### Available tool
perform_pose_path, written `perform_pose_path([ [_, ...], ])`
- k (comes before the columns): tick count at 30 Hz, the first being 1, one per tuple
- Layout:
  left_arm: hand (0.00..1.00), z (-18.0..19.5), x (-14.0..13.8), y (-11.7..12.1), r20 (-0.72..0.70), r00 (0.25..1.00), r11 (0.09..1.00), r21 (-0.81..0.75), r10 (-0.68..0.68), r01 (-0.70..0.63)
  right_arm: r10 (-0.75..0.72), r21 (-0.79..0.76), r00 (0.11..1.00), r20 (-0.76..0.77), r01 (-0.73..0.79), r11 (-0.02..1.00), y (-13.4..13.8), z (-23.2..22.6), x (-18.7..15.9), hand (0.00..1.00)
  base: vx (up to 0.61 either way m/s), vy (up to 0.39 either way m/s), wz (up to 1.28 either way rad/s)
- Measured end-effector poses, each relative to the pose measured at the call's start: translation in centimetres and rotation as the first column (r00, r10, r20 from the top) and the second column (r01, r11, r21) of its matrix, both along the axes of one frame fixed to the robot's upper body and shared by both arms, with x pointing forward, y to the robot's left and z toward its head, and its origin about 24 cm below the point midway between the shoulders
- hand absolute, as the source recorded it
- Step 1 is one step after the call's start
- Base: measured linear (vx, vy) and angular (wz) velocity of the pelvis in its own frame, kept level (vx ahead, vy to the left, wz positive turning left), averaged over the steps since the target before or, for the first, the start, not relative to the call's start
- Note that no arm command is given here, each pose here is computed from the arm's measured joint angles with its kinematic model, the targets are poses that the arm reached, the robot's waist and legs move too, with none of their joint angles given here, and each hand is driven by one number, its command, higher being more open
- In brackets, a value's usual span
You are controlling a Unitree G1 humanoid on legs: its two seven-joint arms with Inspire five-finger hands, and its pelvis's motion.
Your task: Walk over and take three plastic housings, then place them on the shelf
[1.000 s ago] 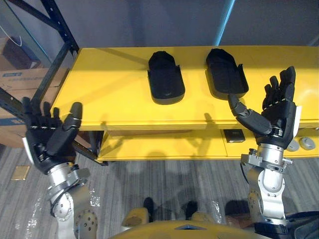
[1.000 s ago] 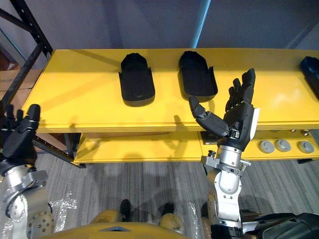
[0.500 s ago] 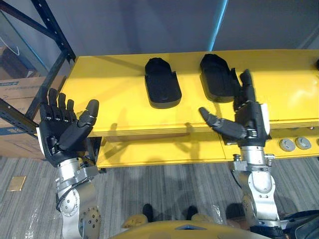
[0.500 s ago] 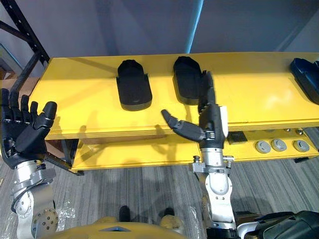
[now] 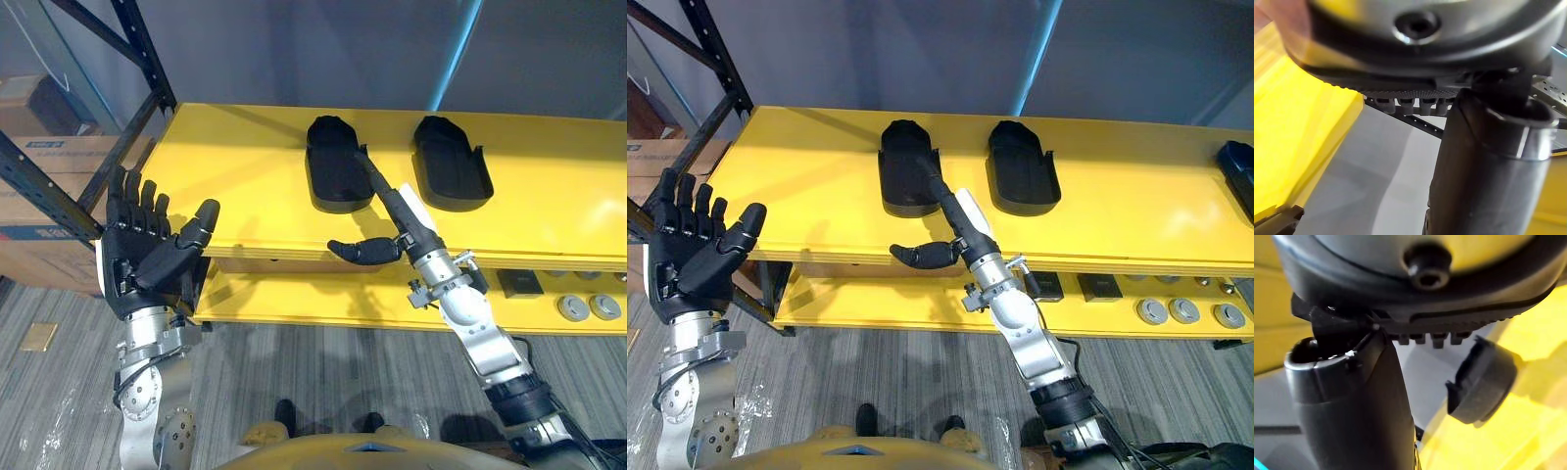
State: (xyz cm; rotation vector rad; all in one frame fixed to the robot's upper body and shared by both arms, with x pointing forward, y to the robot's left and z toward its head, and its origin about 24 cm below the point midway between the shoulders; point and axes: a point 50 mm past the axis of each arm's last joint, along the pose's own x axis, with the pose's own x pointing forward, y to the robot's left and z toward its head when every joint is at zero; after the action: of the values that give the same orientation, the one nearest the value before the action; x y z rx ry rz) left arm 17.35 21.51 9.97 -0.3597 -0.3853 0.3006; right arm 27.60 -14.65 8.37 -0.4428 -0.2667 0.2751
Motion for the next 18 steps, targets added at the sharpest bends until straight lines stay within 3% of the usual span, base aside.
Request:
perform_pose_path([
  [4, 1.00, -0.7, 0.3, -0.5, -0.046, 0.999, 1.000, 0.018, -0.017, 0.018, -0.138, 0.113, 0.988, -0.068, 0.145, 0.983, 0.4, -1.2, 1.5, 1.00, 0.00, -0.003, 0.08],
  [10, 1.00, -2.2, 0.6, -0.9, -0.129, 0.991, 0.999, -0.005, -0.044, 0.044, -0.159, 0.222, 0.986, -0.049, 0.166, 0.961, 2.0, -0.5, 1.9, 1.00, 0.00, 0.000, 0.03],
  [18, 1.00, -2.2, 0.6, -1.2, -0.121, 0.990, 0.997, 0.001, -0.079, 0.079, -0.190, 0.251, 0.982, -0.018, 0.189, 0.949, 2.3, -0.2, 1.8, 1.00, 0.00, 0.000, 0.00],
])
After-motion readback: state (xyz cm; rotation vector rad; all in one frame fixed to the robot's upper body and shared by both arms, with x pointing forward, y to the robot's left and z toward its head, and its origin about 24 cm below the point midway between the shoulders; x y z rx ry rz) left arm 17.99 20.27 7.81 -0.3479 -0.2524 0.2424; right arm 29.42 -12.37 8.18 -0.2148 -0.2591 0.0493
